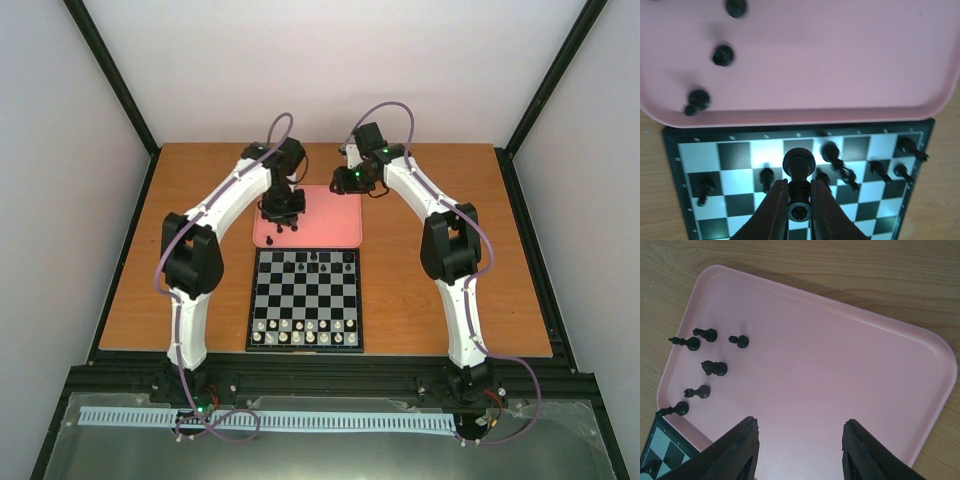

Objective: Set up the chess pieces on the board
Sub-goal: Place the chess piece on the chessboard.

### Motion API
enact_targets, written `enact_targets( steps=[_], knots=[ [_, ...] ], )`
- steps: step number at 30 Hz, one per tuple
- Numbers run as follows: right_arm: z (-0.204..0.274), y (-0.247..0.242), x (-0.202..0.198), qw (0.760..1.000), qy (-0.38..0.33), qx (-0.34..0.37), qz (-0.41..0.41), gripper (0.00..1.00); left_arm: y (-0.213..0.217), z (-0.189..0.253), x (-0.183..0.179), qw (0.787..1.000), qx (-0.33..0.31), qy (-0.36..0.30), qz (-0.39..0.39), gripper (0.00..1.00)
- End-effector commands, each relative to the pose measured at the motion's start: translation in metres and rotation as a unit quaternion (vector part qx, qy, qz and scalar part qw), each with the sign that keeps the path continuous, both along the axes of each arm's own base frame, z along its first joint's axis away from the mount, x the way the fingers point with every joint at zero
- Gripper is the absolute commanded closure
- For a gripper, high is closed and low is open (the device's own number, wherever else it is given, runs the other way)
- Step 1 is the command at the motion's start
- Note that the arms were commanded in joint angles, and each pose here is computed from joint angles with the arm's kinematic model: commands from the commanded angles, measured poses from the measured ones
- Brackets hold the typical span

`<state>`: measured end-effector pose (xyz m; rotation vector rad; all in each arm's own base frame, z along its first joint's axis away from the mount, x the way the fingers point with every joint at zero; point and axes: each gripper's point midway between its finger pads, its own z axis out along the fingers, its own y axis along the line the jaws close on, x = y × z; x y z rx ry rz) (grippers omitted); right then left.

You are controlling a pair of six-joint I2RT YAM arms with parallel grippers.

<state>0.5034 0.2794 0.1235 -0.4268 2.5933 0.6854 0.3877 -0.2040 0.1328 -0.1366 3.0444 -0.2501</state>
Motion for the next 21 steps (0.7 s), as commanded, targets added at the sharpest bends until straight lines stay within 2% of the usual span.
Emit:
enact_targets(
  steps=[1,21],
  knots=[
    [0.004,-0.004,0.006,1.0,-0.011,-0.002,-0.005,0.54,-0.026,0.005,-0.014,0.999,-0.025,0.014,-0.026,0.99],
    [-0.003,-0.003,0.008,1.0,-0.004,0.0,-0.003,0.53,-0.032,-0.05,-0.043,0.994,-0.022,0.096,-0.038,0.99]
  ],
)
